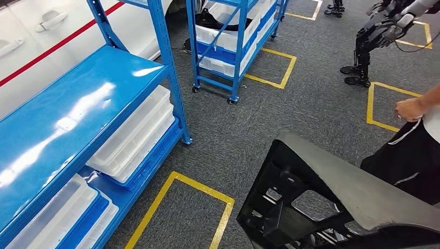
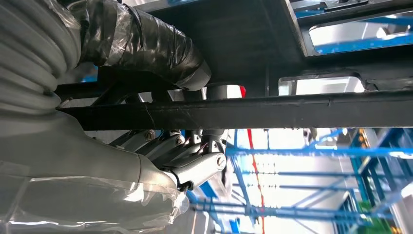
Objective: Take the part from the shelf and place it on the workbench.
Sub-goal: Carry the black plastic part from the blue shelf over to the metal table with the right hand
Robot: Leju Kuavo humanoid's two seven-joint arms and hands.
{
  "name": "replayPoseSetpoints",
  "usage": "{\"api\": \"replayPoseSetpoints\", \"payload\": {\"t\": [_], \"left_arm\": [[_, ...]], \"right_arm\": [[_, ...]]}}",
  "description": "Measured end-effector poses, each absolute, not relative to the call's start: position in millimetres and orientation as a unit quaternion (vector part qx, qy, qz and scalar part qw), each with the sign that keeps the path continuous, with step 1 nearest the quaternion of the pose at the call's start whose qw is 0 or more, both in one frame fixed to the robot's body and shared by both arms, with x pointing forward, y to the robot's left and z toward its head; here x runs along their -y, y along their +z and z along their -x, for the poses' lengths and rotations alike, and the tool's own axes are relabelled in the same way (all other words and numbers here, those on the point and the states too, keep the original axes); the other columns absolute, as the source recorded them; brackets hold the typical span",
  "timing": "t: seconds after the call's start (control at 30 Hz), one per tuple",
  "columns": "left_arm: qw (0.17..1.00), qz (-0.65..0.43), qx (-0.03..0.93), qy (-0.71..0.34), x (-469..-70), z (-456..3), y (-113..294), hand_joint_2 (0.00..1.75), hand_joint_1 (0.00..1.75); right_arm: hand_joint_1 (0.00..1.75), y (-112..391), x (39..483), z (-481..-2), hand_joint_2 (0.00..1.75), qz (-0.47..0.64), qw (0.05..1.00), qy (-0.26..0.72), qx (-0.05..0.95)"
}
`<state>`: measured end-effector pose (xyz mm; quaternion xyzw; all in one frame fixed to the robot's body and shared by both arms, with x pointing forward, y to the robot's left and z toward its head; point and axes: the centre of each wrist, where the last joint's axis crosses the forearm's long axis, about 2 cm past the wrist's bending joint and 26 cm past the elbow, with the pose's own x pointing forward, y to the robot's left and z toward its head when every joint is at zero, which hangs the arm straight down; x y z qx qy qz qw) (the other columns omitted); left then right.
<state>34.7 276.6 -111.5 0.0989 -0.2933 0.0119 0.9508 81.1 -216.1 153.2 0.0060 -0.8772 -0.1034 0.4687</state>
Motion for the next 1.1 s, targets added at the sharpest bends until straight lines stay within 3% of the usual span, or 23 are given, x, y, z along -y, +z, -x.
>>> {"api": "replayPoseSetpoints", "payload": {"t": [1.1], "left_arm": [[0.950, -0.100, 0.297, 0.011, -280.5, -37.8, -111.3, 0.00, 0.00]], "right_arm": [[1.75, 151.4, 217.1, -84.7, 1.75, -0.006, 0.468, -0.103, 0.878]]}}
